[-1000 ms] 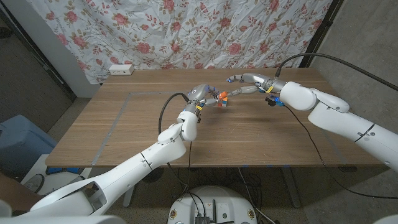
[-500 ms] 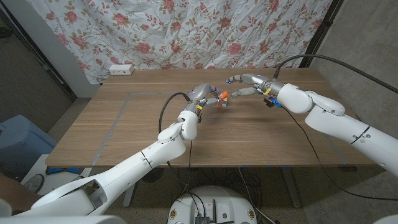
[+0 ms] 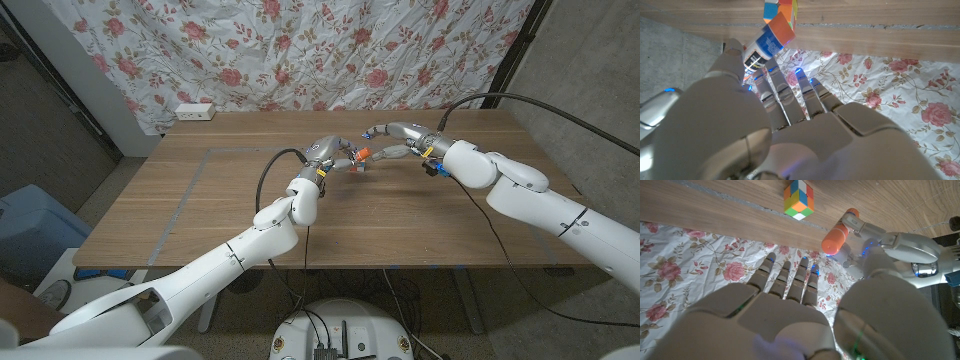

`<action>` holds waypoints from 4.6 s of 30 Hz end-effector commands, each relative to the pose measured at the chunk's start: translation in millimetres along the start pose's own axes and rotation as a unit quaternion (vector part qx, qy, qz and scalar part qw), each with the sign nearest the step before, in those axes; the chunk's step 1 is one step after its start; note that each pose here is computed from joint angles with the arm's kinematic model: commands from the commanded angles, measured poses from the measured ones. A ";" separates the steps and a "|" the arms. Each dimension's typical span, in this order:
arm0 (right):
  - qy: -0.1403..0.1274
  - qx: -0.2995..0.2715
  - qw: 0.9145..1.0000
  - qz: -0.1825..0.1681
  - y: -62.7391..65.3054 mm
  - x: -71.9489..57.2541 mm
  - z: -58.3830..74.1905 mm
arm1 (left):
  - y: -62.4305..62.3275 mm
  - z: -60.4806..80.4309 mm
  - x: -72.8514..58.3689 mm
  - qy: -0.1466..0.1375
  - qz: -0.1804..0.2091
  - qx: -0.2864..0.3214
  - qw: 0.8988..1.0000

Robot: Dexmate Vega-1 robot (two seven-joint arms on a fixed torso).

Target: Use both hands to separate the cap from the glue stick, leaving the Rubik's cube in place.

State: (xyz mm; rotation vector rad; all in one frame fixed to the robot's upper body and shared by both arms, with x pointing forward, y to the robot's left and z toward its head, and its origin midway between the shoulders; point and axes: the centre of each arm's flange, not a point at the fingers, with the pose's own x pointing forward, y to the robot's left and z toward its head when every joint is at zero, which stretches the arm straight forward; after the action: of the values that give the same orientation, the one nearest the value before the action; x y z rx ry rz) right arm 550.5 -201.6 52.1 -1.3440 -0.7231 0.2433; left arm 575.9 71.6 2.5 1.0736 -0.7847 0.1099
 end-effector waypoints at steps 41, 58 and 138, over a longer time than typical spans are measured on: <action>0.006 0.011 0.998 -0.060 14.2 3.3 -16.2 | 1.0 4.8 2.6 -0.017 -0.006 0.009 1.000; -0.004 0.014 0.998 -0.061 14.5 6.0 -15.5 | -0.3 5.0 4.5 -0.016 -0.008 0.007 1.000; -0.024 0.045 0.995 -0.080 11.7 11.5 -17.2 | -1.0 3.2 10.2 -0.022 -0.009 0.006 1.000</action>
State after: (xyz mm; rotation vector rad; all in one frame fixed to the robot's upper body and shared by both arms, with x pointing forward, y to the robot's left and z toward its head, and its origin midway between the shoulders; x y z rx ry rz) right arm 572.0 -205.8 42.7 -1.2066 -0.8417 0.1744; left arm 581.9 65.4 8.8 1.0954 -0.8150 0.0745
